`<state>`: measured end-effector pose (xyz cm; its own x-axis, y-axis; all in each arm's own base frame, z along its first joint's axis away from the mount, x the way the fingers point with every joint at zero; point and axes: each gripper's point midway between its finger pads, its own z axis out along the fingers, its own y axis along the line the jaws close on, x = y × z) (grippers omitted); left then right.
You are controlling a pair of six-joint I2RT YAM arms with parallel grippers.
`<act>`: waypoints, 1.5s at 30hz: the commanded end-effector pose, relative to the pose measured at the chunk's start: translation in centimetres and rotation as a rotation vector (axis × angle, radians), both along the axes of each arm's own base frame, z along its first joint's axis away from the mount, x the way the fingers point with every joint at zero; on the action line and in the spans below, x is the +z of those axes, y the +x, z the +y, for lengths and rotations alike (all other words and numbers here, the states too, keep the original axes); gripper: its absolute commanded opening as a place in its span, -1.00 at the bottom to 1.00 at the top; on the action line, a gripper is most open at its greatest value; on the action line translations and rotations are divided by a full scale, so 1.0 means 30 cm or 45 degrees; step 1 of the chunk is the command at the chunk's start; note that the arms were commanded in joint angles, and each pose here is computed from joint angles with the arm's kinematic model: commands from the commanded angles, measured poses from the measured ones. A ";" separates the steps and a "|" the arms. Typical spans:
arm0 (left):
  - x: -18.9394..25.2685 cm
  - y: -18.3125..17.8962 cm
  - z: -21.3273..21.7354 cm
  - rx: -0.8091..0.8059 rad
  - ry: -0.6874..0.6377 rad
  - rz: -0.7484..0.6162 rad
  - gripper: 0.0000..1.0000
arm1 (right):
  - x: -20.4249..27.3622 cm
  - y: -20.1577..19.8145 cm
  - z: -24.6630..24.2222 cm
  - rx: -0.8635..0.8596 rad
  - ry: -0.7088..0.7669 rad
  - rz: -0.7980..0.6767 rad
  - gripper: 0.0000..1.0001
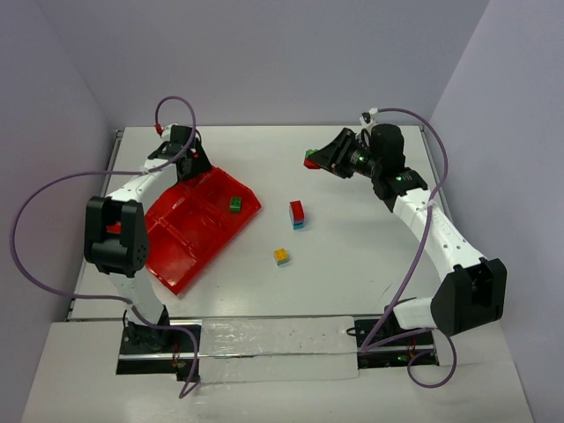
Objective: Sort the legos into containers by color
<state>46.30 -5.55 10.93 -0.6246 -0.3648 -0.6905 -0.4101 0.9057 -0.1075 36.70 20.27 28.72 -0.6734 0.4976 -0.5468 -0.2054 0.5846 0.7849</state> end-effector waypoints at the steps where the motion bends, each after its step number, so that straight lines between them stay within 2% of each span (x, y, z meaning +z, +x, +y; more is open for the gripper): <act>1: 0.153 0.084 -0.002 0.002 0.009 -0.170 0.99 | 0.086 -0.014 0.001 0.017 0.005 -0.093 -1.00; 5: 0.344 0.050 -0.031 -0.044 0.026 -0.297 0.99 | 0.098 -0.019 0.012 0.048 0.001 -0.110 -1.00; 6: 0.352 0.048 -0.035 -0.050 0.023 -0.303 0.99 | 0.099 -0.018 0.015 0.051 0.001 -0.111 -1.00; 7: 0.437 0.023 -0.082 -0.111 -0.002 -0.372 0.98 | 0.103 -0.021 0.019 0.062 -0.003 -0.117 -1.00; 10: 0.575 -0.041 -0.219 -0.358 -0.099 -0.479 0.90 | 0.109 -0.028 0.040 0.106 -0.012 -0.141 -1.00; 12: 0.620 -0.099 -0.356 -0.628 -0.291 -0.505 0.83 | 0.110 -0.033 0.057 0.142 -0.018 -0.153 -1.00; 14: 0.669 -0.142 -0.433 -0.782 -0.409 -0.546 0.80 | 0.109 -0.040 0.070 0.169 -0.019 -0.157 -1.00; 16: 0.708 -0.241 -0.551 -1.044 -0.621 -0.540 0.79 | 0.109 -0.050 0.082 0.197 -0.023 -0.169 -1.00; 18: 0.728 -0.290 -0.608 -1.180 -0.738 -0.558 0.79 | 0.116 -0.064 0.090 0.219 -0.016 -0.187 -1.00; 20: 0.753 -0.351 -0.674 -1.290 -0.929 -0.583 0.79 | 0.132 -0.086 0.100 0.247 0.006 -0.216 -1.00; 22: 0.773 -0.394 -0.714 -1.347 -1.069 -0.574 0.79 | 0.154 -0.099 0.113 0.277 0.042 -0.248 -1.00; 28: 0.806 -0.475 -0.806 -1.444 -1.289 -0.600 0.87 | 0.235 -0.137 0.162 0.372 0.216 -0.309 -1.00; 34: 0.827 -0.502 -0.827 -1.476 -1.379 -0.636 0.86 | 0.247 -0.177 0.221 0.480 0.272 -0.320 -1.00; 45: 0.829 -0.530 -0.840 -1.530 -1.488 -0.642 0.70 | 0.242 -0.227 0.267 0.604 0.271 -0.331 -1.00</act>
